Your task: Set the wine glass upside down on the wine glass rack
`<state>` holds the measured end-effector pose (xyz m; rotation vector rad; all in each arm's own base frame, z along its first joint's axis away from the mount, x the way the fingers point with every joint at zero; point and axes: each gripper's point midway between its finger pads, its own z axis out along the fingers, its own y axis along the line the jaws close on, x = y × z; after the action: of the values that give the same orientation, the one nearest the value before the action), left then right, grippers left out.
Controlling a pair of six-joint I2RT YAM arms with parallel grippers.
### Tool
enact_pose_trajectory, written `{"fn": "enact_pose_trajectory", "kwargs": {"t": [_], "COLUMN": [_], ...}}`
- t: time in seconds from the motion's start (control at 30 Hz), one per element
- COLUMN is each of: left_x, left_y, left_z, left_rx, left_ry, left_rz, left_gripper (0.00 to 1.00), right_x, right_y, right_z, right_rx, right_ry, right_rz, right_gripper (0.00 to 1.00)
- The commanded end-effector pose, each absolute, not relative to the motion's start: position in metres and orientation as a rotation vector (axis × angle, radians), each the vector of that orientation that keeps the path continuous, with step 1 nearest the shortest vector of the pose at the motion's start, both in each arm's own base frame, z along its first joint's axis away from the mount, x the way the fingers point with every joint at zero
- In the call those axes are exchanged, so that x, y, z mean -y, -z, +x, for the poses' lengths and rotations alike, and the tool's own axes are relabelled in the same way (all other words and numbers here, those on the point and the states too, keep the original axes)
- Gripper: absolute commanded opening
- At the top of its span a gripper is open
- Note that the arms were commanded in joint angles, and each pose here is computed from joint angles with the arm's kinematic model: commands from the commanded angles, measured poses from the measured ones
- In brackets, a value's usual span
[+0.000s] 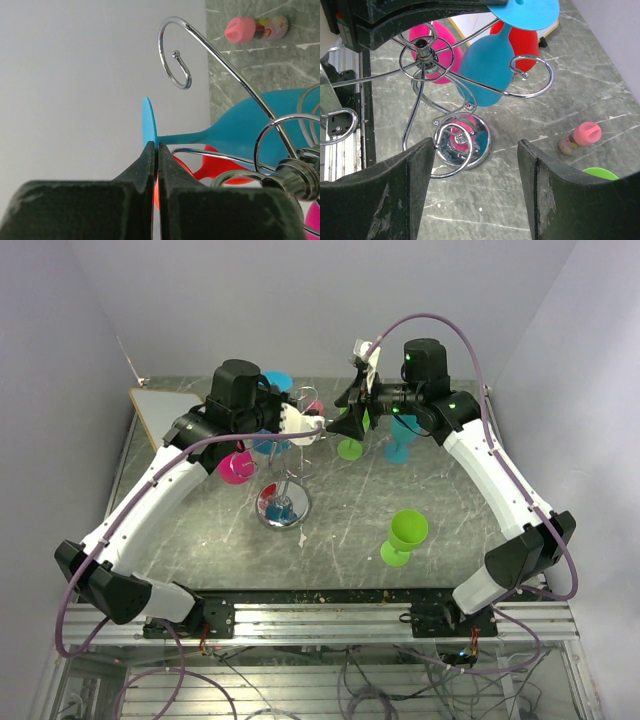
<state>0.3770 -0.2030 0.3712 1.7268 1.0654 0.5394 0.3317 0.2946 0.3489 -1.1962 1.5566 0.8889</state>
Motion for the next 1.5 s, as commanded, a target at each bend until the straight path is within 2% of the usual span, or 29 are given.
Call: {"fn": "enact_pose_trajectory", "kwargs": {"t": [0.0,0.8,1.47], "left_x": [0.200,0.208,0.223], "left_y": [-0.397,-0.399,-0.394], "left_z": [0.382,0.387,0.373], "left_rx": [-1.059,-1.264,-1.322], "left_ry": [-0.599,-0.412,-0.332], "left_rz": [1.596,1.288,1.263], "left_gripper": [0.07,0.07,0.07], "right_x": [-0.292,-0.292,-0.291], "right_y": [-0.335,-0.330,-0.328], "right_z": [0.337,0.341,0.341], "right_rx": [-1.605,-1.616,-1.638], "right_ry": [-0.856,-0.848,-0.853], "right_rz": [-1.209,-1.210,-1.171], "right_gripper": [0.66,0.65,0.67]}}
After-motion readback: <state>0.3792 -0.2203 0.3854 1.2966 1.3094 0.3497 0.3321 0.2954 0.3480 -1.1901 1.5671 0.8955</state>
